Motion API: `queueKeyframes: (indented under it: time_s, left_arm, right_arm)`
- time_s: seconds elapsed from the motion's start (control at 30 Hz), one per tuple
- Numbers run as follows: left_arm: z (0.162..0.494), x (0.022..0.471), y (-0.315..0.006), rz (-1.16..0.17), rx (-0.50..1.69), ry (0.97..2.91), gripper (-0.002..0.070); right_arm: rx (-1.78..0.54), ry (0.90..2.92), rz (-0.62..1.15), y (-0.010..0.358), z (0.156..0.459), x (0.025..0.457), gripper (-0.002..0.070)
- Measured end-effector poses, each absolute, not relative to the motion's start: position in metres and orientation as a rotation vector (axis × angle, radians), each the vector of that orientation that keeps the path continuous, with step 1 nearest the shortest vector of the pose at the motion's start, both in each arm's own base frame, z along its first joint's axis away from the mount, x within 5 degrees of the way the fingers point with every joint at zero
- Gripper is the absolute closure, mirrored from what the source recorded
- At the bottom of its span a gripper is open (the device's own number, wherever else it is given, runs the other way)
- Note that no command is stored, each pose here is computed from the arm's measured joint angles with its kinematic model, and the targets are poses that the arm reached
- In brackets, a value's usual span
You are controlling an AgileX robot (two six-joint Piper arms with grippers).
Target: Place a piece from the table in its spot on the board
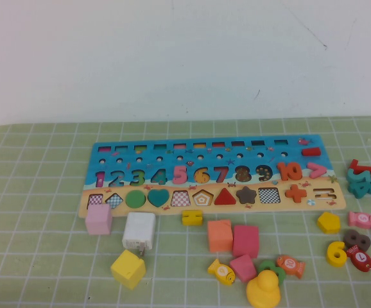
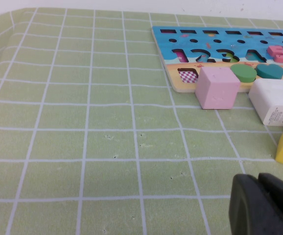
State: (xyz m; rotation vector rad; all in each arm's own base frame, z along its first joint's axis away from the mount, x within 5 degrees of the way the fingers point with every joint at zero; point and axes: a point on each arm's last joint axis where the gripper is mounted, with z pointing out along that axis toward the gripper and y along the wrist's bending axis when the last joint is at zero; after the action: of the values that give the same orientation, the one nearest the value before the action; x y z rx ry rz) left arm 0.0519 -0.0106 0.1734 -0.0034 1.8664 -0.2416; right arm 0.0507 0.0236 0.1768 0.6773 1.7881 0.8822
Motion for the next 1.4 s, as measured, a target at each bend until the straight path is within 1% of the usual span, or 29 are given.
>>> queueKeyframes:
  time_s: [0.03, 0.1, 0.27, 0.33, 0.43, 0.5, 0.63, 0.83, 0.93, 1.07, 1.17, 1.27, 1.4]
  left_arm:
    - [0.173, 0.052, -0.011, -0.242, -0.003, 1.866, 0.0676]
    - [0.173, 0.052, -0.011, -0.242, -0.003, 1.866, 0.0676]
    - [0.173, 0.052, -0.011, -0.242, -0.003, 1.866, 0.0676]
    - [0.173, 0.052, -0.011, -0.242, -0.003, 1.866, 0.0676]
    - [0.173, 0.052, -0.011, -0.242, -0.003, 1.866, 0.0676]
    - [0.173, 0.052, -0.011, -0.242, -0.003, 1.866, 0.0676]
    - [0.173, 0.052, -0.011, -0.242, -0.003, 1.866, 0.0676]
    - [0.173, 0.052, -0.011, -0.242, -0.003, 1.866, 0.0676]
    - [0.173, 0.052, -0.011, -0.242, -0.003, 1.866, 0.0676]
    - [0.173, 0.052, -0.011, -0.242, -0.003, 1.866, 0.0676]
    - [0.173, 0.052, -0.011, -0.242, -0.003, 1.866, 0.0676]
    - [0.173, 0.052, -0.011, -0.242, -0.003, 1.866, 0.0676]
    - [0.173, 0.052, -0.011, -0.242, -0.003, 1.866, 0.0676]
  right_arm:
    - [0.705, 1.772, 0.929, 0.025, 0.178, 0.051, 0.0678]
    - [0.721, 1.753, 0.963, 0.026, 0.18, 0.051, 0.0678]
    - [0.722, 1.714, 0.977, 0.025, 0.183, 0.052, 0.0678]
    - [0.676, 1.719, 0.951, 0.025, 0.183, 0.052, 0.0678]
    - [0.531, 1.75, 0.853, 0.026, 0.184, 0.051, 0.0678]
    - [0.407, 1.761, 0.788, 0.028, 0.193, 0.049, 0.0678]
    - [0.15, 1.787, 0.605, 0.029, 0.232, 0.048, 0.0678]
    - [-0.29, 2.075, 0.273, 0.028, 0.283, 0.067, 0.0678]
    - [-0.464, 2.176, 0.171, 0.026, 0.309, 0.083, 0.0678]
    - [-0.619, 2.207, 0.167, 0.032, 0.343, 0.105, 0.0678]
    - [-0.763, 2.223, 0.203, 0.044, 0.357, 0.121, 0.0678]
    - [-0.901, 2.274, 0.23, 0.059, 0.358, 0.14, 0.0678]
    - [-1.048, 2.418, 0.211, 0.087, 0.344, 0.172, 0.0678]
